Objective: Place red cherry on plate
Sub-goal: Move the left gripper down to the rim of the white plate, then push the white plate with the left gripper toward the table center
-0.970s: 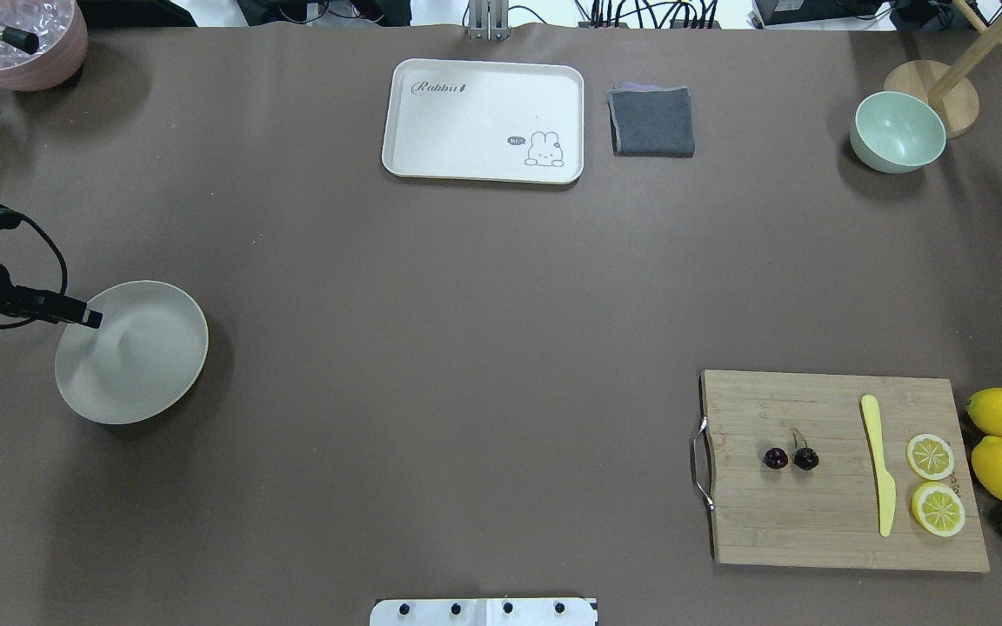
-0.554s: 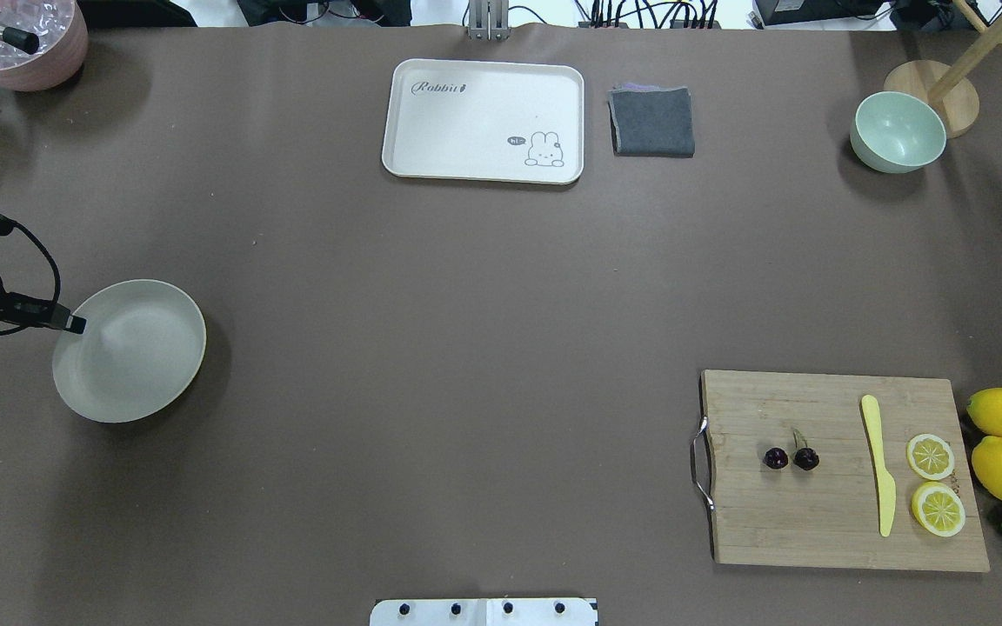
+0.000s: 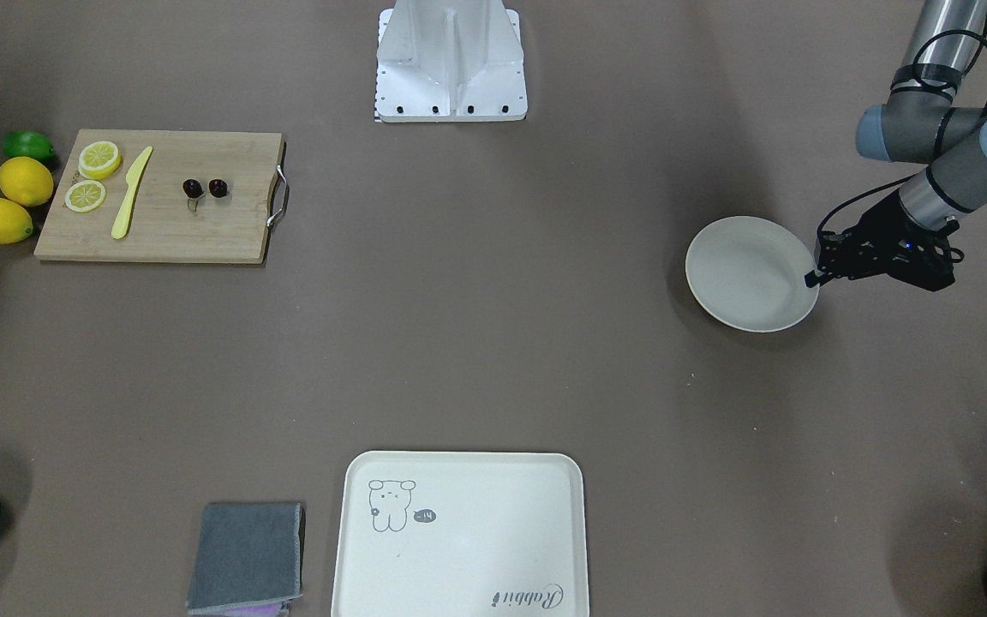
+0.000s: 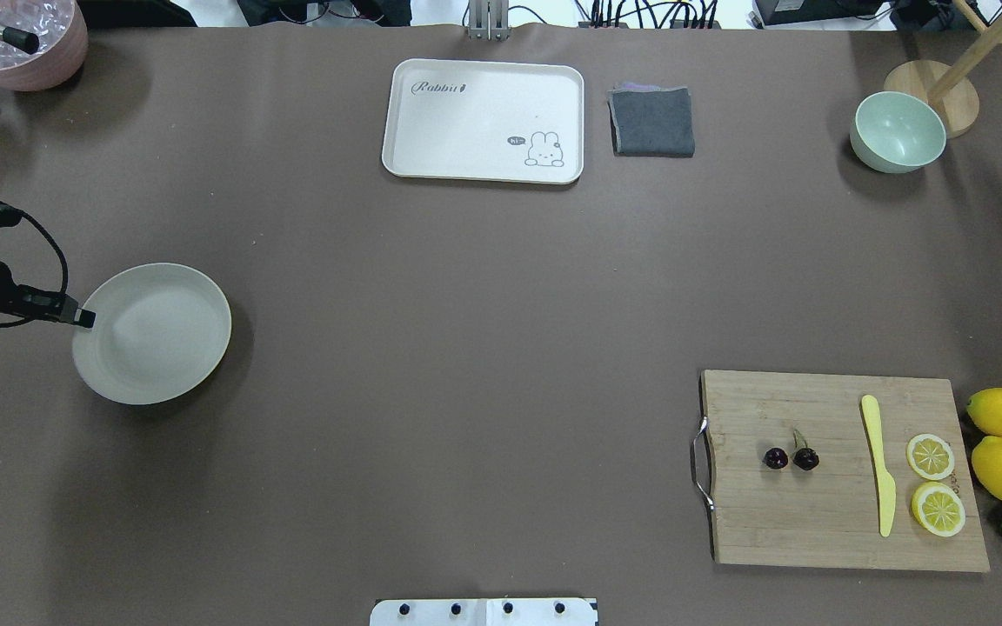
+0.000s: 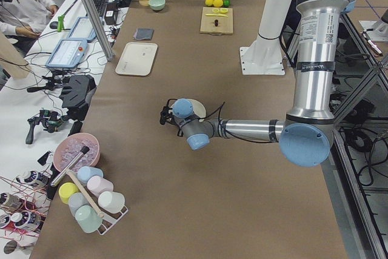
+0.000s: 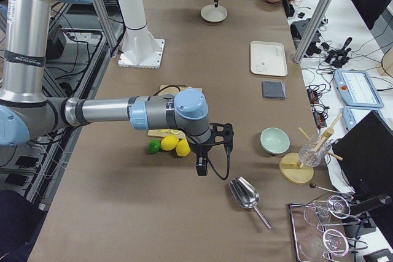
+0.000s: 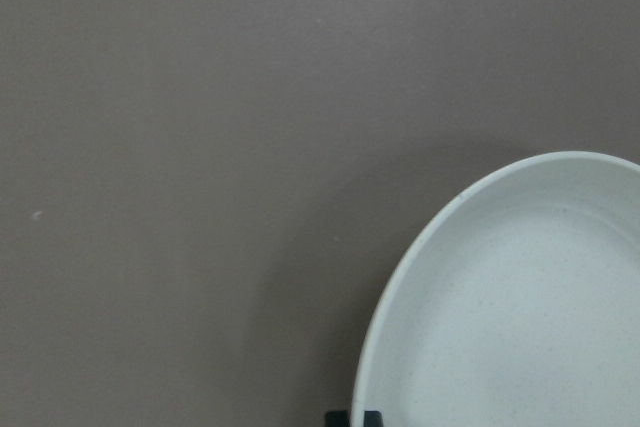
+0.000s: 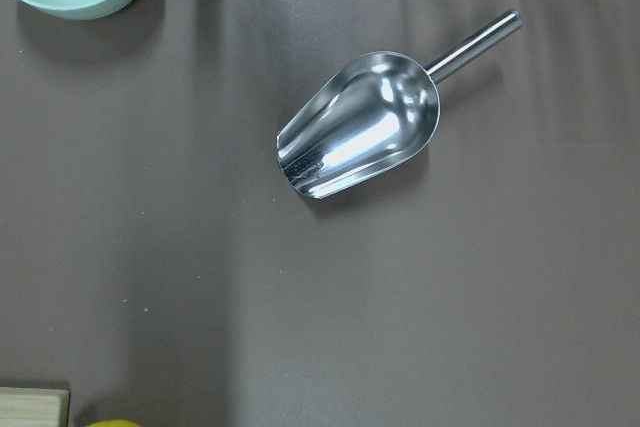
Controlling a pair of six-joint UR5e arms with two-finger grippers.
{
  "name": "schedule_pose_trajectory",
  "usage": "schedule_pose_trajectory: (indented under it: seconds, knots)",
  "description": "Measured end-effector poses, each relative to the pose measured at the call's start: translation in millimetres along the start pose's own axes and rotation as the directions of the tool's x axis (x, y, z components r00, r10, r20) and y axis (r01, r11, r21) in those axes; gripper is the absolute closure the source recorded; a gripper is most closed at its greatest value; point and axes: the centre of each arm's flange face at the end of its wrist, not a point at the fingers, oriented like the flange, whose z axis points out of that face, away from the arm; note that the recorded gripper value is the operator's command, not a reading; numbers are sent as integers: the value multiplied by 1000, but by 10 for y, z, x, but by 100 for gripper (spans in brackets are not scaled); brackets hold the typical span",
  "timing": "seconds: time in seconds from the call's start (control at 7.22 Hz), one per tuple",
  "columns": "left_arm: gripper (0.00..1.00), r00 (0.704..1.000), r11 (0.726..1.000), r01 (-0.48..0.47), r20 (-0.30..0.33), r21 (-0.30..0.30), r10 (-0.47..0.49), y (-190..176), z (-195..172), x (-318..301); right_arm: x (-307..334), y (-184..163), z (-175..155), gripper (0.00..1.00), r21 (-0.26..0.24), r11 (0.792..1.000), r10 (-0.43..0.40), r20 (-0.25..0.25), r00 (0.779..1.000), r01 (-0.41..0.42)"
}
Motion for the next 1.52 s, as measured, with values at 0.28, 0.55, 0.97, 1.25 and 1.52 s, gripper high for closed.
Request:
schedule_pose_trajectory:
  seconds: [0.28, 0.55, 0.97, 1.25, 1.52]
  knots:
    - [100, 995, 996, 87, -45, -18, -88, -437, -284, 558, 6, 4, 11, 0, -3, 1000, 2, 3, 1000, -2]
    - [100, 989, 989, 146, -33, -33, -147, -1031, -674, 1556, 23, 9, 30, 0, -7, 1000, 6, 4, 1000, -6]
    - [100, 981, 981, 191, 28, -38, -190, -1539, -468, 2920, 26, 9, 35, 0, -9, 1000, 12, 4, 1000, -12]
    - [100, 978, 981, 193, 86, -6, -192, -1419, 222, 3550, 32, 12, 41, 0, -11, 1000, 14, 4, 1000, -14]
    - [100, 979, 981, 191, 74, 23, -192, -1033, 797, 3922, 38, 22, 49, 0, -13, 1000, 16, 4, 1000, -15]
